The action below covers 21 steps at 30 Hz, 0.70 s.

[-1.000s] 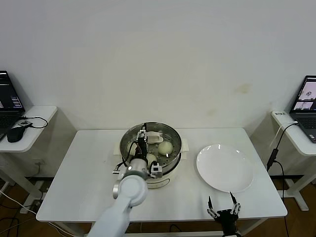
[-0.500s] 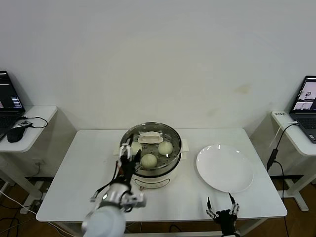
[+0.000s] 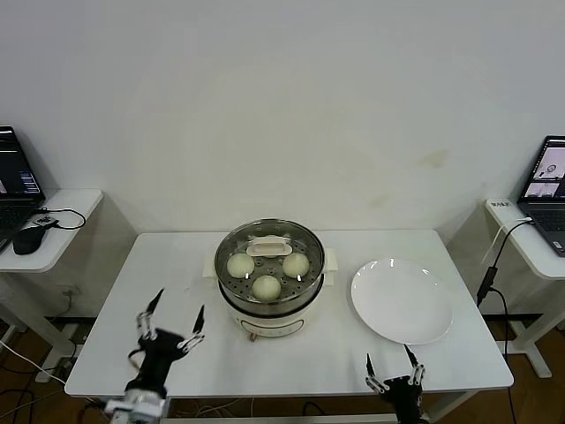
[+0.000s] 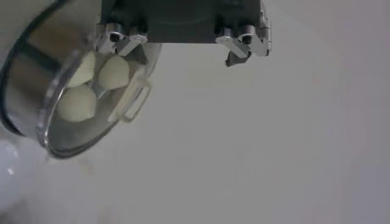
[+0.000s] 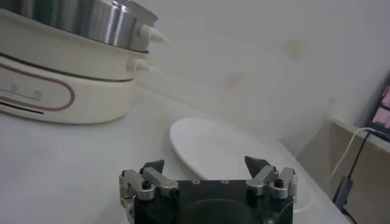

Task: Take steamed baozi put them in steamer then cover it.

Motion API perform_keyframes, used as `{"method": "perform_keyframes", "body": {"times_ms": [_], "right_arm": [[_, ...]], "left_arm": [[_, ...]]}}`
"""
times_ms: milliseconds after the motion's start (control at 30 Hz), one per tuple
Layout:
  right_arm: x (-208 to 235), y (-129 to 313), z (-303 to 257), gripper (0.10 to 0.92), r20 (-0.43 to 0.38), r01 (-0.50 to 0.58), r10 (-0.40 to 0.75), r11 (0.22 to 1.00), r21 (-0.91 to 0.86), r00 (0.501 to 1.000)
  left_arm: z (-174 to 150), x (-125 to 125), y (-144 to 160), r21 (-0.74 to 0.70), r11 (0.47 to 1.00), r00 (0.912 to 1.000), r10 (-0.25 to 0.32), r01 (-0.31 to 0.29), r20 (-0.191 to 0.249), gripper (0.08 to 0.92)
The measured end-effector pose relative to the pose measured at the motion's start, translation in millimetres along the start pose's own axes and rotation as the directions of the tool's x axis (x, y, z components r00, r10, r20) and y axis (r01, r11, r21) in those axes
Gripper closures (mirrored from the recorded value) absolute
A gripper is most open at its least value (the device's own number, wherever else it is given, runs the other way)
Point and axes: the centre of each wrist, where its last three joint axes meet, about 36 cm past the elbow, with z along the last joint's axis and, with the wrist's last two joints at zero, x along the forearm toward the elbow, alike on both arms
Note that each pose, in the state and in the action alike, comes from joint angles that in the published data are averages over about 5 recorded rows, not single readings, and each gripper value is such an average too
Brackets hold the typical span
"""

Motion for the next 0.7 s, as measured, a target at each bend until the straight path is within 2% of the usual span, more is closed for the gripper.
{"method": "perform_keyframes", "body": {"times_ms": [133, 267, 467, 700], "right_arm": [[5, -5, -1, 0.2, 0.009, 0.023, -0.023, 0.999, -0.031, 1.0], [11, -10, 0, 0.2, 0.01, 0.044, -0.043, 0.998, -0.055, 0.999], [14, -11, -5, 0.2, 0.023, 0.067, -0.065, 0.994, -0.09, 0.998], [18, -9, -11, 0.2, 0.029, 0.097, -0.094, 0.988, -0.123, 0.995]], "left_arm": [[20, 19, 1, 0.173, 0.984, 0.9972, -0.025, 0.037, -0.07, 0.177], [35, 34, 2, 0.283, 0.956, 0.9926, -0.039, 0.07, -0.115, 0.177], [49, 51, 1, 0.385, 0.917, 0.9866, -0.043, 0.101, -0.157, 0.177], [62, 64, -3, 0.441, 0.89, 0.9816, -0.034, 0.115, -0.188, 0.177]]}}
